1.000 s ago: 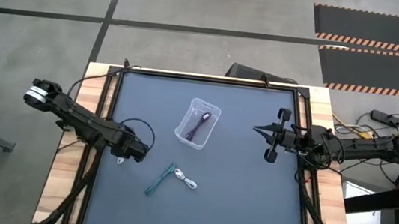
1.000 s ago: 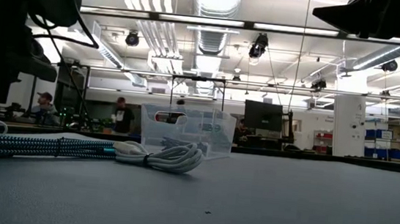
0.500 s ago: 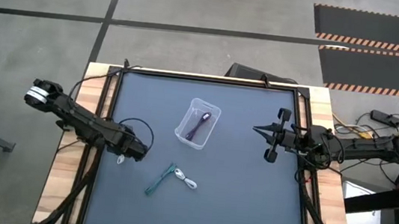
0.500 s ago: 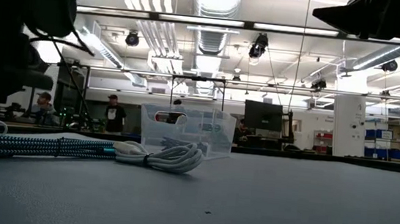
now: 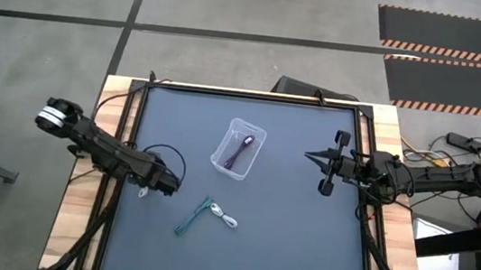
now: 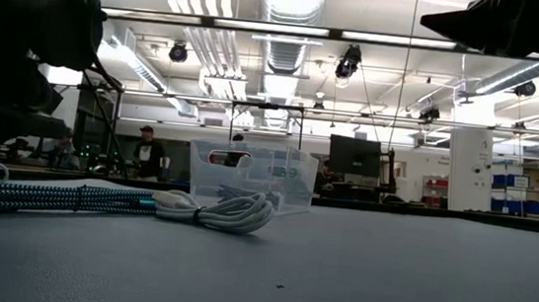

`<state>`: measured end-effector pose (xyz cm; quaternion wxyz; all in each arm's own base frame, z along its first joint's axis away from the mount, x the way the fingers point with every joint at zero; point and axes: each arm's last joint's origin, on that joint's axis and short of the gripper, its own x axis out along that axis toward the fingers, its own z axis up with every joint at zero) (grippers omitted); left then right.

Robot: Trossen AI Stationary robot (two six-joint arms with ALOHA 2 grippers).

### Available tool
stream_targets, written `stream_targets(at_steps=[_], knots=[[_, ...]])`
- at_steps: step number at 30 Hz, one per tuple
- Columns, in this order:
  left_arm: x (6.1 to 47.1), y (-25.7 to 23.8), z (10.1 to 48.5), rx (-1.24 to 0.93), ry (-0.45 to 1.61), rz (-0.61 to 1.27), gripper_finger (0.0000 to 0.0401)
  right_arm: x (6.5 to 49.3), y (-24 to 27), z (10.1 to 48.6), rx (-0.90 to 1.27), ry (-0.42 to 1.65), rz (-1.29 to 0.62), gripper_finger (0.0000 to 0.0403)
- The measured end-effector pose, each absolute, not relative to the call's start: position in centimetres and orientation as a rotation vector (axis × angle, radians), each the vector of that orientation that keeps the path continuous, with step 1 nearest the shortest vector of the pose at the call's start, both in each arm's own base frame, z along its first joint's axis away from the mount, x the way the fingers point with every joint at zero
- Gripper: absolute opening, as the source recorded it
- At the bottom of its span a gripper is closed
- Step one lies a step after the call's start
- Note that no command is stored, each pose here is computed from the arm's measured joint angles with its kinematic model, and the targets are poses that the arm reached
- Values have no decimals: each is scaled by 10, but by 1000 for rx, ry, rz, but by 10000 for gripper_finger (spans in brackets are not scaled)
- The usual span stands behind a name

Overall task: Pick and place USB-C Cables
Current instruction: Put the top white USB cable into the transparent bin

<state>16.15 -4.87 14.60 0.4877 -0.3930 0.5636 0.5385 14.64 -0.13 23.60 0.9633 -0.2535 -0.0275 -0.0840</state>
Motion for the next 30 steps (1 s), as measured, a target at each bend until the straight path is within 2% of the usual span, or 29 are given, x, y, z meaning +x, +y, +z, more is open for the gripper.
stream_targets(at_steps=[13, 17, 24, 30], knots=[[165, -50, 139, -933, 1390, 1329, 128, 147, -2, 235, -514, -43, -180, 13], [166, -50, 139, -940, 1385, 1321, 99, 147, -2, 235, -514, -39, -179, 13], [165, -50, 139, -943, 1388, 1318, 22, 147, -2, 234, -516, -35, -178, 13], [165, -50, 139, -942, 1389, 1318, 13, 147, -2, 234, -517, -34, -178, 13]])
